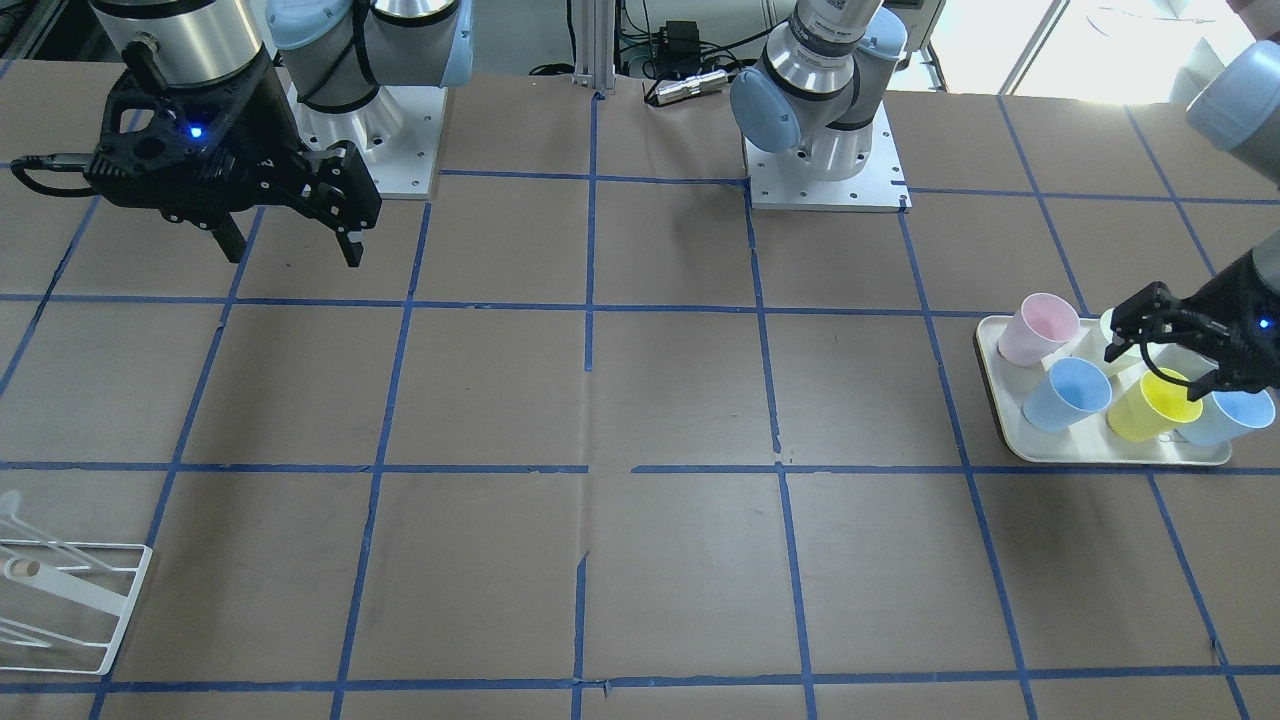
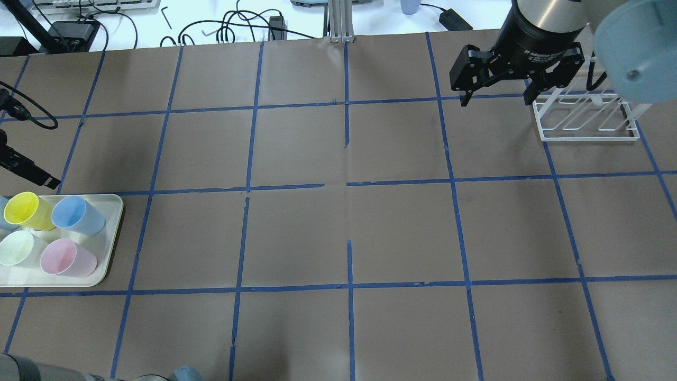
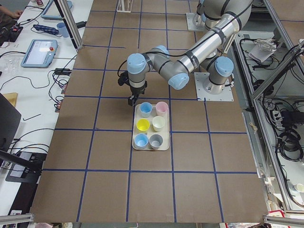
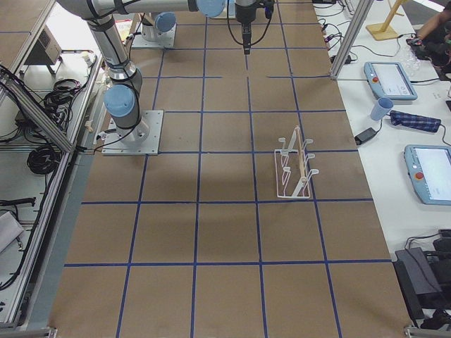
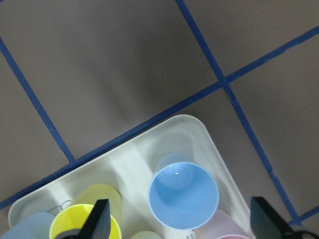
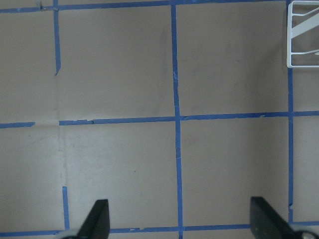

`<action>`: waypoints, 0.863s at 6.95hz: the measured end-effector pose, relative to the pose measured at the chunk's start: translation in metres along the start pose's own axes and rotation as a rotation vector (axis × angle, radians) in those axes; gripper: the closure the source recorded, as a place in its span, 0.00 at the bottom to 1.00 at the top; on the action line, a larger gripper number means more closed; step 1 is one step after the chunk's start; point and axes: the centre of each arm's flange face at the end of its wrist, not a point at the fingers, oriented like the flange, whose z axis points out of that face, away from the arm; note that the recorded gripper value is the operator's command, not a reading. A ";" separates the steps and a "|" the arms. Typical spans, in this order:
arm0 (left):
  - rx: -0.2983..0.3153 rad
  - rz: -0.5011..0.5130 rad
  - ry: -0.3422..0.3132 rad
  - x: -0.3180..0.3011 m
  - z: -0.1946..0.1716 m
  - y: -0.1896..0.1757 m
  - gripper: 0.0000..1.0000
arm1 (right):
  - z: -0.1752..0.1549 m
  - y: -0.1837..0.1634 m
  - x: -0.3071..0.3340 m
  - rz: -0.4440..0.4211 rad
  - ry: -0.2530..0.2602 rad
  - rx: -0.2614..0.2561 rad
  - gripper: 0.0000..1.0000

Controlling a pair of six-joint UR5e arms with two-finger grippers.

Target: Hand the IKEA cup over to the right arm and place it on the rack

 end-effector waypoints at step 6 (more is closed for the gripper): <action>-0.033 0.066 0.065 -0.021 0.064 0.020 0.00 | 0.000 0.000 0.000 -0.001 0.001 -0.001 0.00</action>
